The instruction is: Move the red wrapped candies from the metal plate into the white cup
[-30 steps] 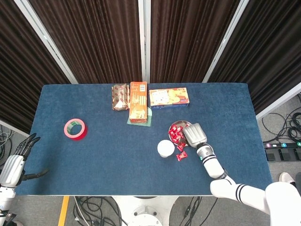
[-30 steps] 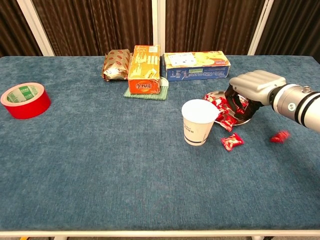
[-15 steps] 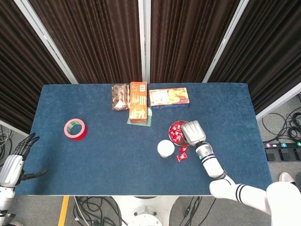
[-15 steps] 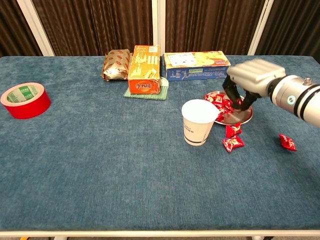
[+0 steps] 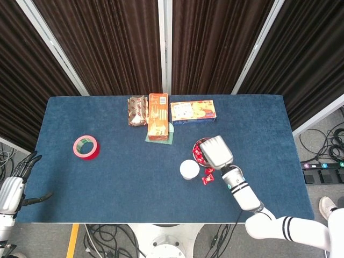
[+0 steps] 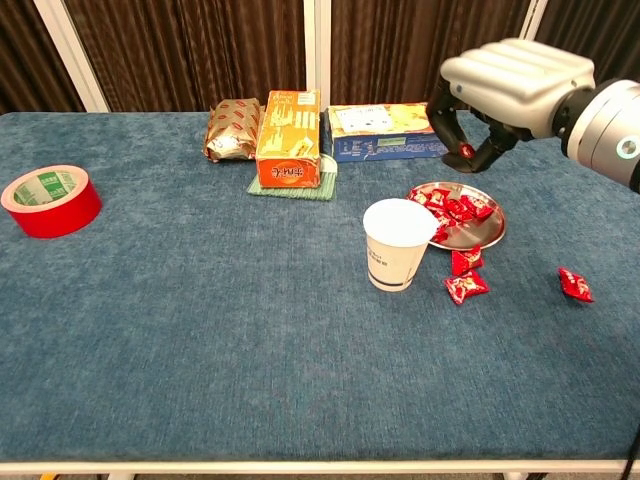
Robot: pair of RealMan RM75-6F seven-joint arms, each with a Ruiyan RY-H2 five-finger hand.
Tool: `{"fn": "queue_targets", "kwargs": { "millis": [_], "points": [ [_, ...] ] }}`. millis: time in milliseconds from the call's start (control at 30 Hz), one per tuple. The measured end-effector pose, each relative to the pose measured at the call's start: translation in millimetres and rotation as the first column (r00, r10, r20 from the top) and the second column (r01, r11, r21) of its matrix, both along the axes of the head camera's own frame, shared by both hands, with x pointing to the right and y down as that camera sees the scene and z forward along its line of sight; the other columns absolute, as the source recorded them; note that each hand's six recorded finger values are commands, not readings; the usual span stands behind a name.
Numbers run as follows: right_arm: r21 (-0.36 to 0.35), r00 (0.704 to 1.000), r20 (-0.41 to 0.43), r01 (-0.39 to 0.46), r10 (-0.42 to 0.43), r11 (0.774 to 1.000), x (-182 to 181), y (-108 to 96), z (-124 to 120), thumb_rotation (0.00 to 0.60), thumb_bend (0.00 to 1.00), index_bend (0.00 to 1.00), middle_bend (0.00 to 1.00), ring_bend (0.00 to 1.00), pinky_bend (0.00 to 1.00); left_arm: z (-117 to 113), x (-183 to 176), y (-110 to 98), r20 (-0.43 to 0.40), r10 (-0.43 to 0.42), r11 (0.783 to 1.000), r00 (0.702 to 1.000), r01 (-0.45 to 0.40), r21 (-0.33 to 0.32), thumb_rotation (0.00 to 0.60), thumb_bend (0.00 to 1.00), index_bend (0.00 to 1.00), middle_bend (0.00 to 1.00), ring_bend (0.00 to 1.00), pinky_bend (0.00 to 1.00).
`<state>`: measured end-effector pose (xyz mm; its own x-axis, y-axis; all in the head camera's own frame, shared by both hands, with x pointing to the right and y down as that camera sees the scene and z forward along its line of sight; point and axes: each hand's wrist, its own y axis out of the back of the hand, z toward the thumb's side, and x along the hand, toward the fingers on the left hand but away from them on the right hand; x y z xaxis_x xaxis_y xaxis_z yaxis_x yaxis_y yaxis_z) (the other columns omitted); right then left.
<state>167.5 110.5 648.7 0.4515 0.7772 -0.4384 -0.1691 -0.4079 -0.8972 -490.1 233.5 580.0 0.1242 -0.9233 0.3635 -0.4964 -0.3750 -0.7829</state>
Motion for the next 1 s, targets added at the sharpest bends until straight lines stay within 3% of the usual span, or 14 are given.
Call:
{"fn": "queue_targets", "kwargs": {
  "millis": [233, 667, 1000],
  "points": [
    [0.007, 0.995, 0.05, 0.089, -0.09, 0.996, -24, 28, -25, 0.6, 0.32, 0.7, 0.66, 0.91, 0.96, -6, -5, 0, 0.006, -0.017, 1.0, 1.0, 0.017, 0.015, 0.6, 0.14, 0.13, 0.08, 0.03, 0.11],
    [-0.048, 0.995, -0.002, 0.098, -0.098, 0.994, -33, 39, 10, 0.6, 0.24, 0.66, 0.66, 0.9, 0.96, -7, -13, 3, 0.008, -0.028, 1.0, 1.0, 0.028, 0.014, 0.6, 0.14, 0.13, 0.08, 0.03, 0.11],
    [-0.077, 0.995, 0.012, 0.103, -0.102, 0.992, -45, 39, 21, 0.6, 0.17, 0.51, 0.52, 0.9, 0.96, -5, -19, 2, 0.011, -0.036, 0.999, 0.999, 0.036, 0.013, 0.6, 0.14, 0.13, 0.08, 0.03, 0.11]
  ]
}}
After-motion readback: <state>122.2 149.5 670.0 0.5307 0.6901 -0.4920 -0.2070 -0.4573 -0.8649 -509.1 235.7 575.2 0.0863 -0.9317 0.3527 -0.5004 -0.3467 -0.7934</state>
